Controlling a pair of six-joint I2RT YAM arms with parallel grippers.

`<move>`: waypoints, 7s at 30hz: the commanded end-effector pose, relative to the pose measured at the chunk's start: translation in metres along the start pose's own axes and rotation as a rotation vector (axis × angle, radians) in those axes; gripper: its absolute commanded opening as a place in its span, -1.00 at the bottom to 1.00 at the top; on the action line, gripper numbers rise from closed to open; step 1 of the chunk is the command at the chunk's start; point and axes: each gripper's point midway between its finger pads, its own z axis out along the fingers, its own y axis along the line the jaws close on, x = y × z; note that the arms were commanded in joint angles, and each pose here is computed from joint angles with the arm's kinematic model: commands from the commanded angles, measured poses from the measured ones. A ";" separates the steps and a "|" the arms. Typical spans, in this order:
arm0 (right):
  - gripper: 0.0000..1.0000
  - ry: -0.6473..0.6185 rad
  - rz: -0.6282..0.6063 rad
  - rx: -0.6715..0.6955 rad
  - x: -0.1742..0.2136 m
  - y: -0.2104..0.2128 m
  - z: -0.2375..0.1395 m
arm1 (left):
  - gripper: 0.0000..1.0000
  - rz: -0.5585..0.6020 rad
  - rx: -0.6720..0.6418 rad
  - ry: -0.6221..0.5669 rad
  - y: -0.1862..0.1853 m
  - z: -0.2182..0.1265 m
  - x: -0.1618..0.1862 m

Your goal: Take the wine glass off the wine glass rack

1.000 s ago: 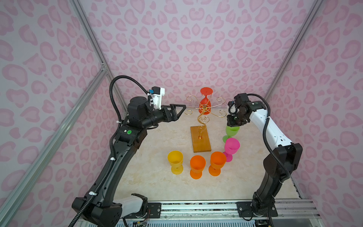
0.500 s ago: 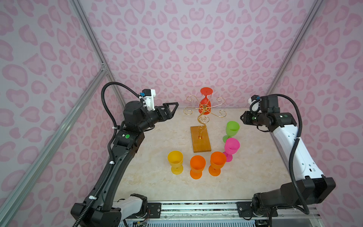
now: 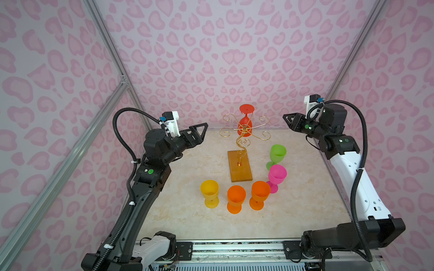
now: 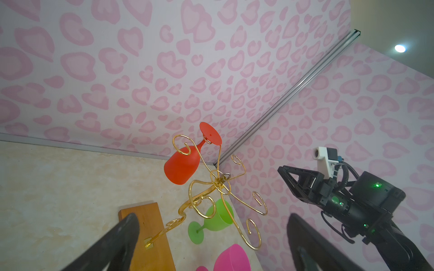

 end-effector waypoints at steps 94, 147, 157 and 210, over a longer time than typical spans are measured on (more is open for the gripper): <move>-0.22 0.284 0.135 -0.192 0.037 0.035 0.182 | 0.90 0.074 -0.080 0.023 0.031 -0.001 0.024; -0.04 0.360 0.144 -0.218 0.037 0.049 0.156 | 0.89 0.069 -0.066 0.028 0.029 0.000 0.026; -0.01 0.379 0.146 -0.238 0.044 0.054 0.160 | 0.89 0.069 -0.066 0.027 0.029 -0.001 0.026; -0.05 0.426 0.216 -0.299 0.062 0.076 0.168 | 0.89 0.071 -0.060 0.027 0.028 -0.002 0.026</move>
